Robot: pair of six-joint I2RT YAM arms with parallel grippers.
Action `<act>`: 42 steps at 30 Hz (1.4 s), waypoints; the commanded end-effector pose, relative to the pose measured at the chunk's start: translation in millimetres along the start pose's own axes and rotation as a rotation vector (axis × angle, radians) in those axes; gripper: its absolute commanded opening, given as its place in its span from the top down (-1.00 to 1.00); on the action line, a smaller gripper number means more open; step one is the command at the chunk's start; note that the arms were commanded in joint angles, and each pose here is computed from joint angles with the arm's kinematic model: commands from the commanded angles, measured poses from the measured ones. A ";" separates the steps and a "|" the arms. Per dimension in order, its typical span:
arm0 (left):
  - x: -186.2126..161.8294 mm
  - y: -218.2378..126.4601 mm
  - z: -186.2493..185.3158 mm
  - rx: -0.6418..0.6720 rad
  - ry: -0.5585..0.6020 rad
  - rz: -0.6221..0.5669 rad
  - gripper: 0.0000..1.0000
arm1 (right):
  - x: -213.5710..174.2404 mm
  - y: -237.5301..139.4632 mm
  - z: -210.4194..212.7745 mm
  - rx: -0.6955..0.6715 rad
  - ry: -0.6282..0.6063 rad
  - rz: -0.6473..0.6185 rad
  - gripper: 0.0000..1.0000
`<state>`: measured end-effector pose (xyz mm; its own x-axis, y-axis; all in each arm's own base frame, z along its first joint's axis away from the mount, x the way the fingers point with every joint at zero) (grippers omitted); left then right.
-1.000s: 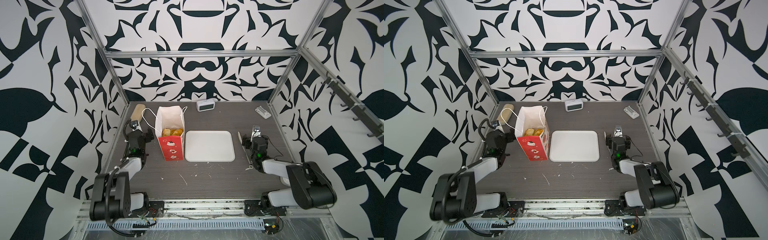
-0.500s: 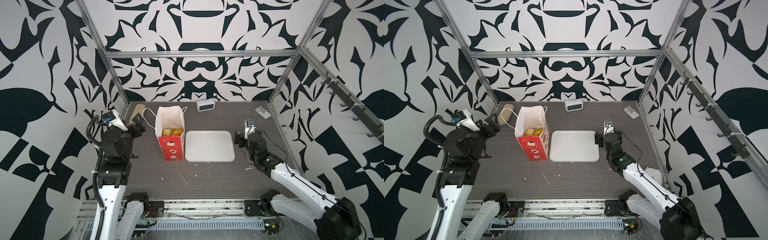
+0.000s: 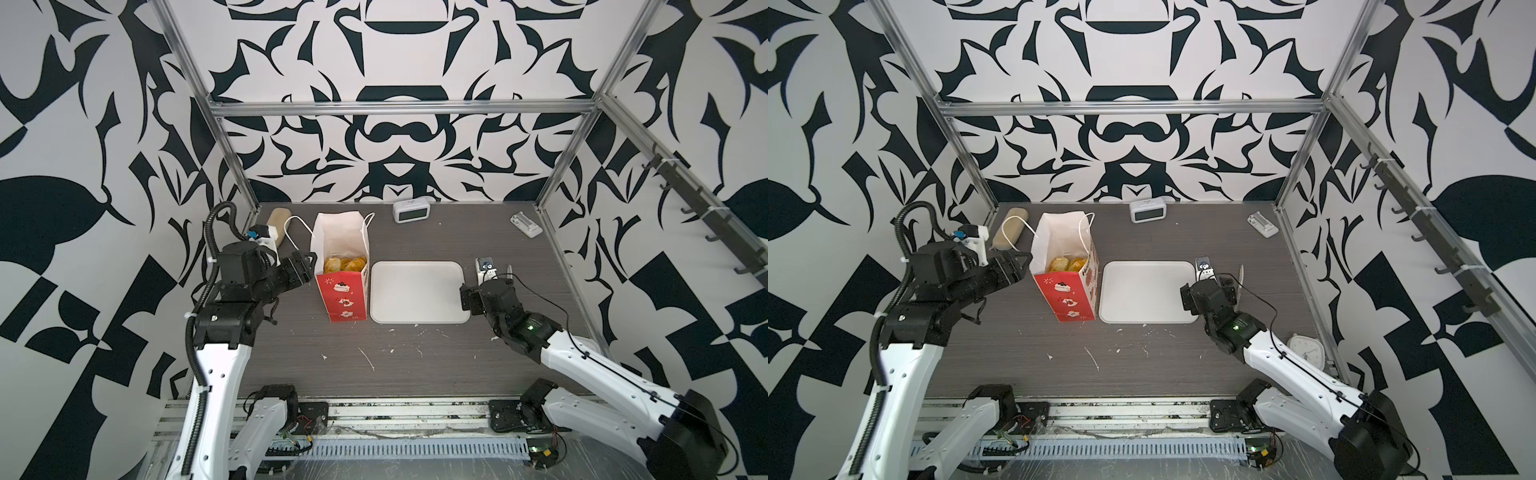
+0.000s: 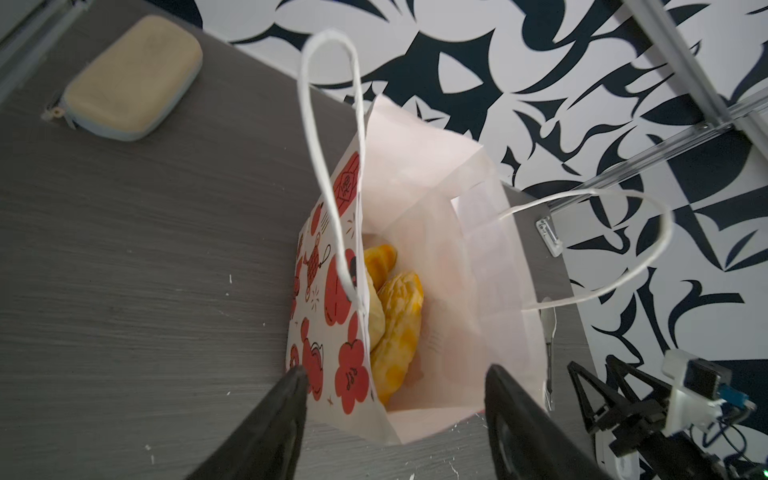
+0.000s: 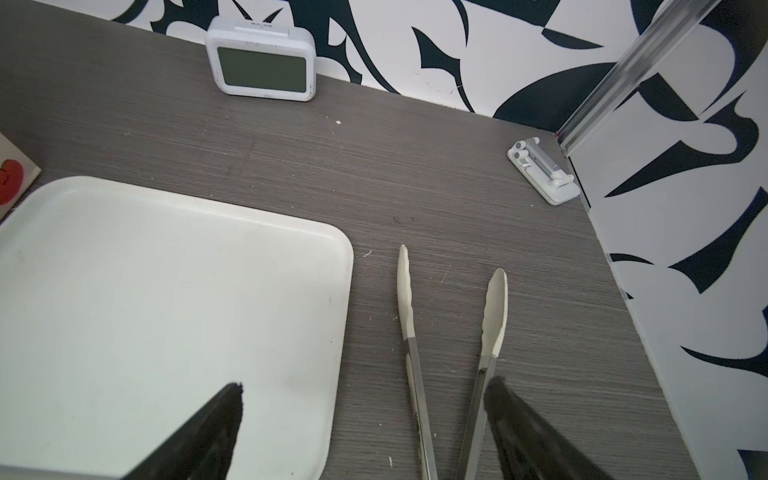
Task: Take the fake bread out of the paper bag
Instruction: 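Reach the left gripper to the paper bag rim while the right nears the tongs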
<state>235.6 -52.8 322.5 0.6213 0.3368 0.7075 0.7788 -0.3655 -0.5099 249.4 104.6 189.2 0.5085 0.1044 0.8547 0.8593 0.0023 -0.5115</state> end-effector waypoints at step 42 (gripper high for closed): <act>78.4 113.9 -7.1 0.140 0.233 0.005 1.00 | -17.3 -0.5 -19.5 -0.139 0.033 0.001 -0.88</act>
<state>354.3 -73.8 298.4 0.6746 0.2072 0.7085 0.7368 -0.2480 -0.6290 241.0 86.8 166.8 0.5411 0.0972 0.8354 0.8401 -0.1076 -0.5316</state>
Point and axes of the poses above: each gripper's point midway between its finger pads, its own y axis out along the fingers, its own z axis along the line the jaws close on, x = y × z, the point moved 5 cm from there along -y, back along the fingers, and after that the axes turned 3 degrees about y, right-handed, at the moved point
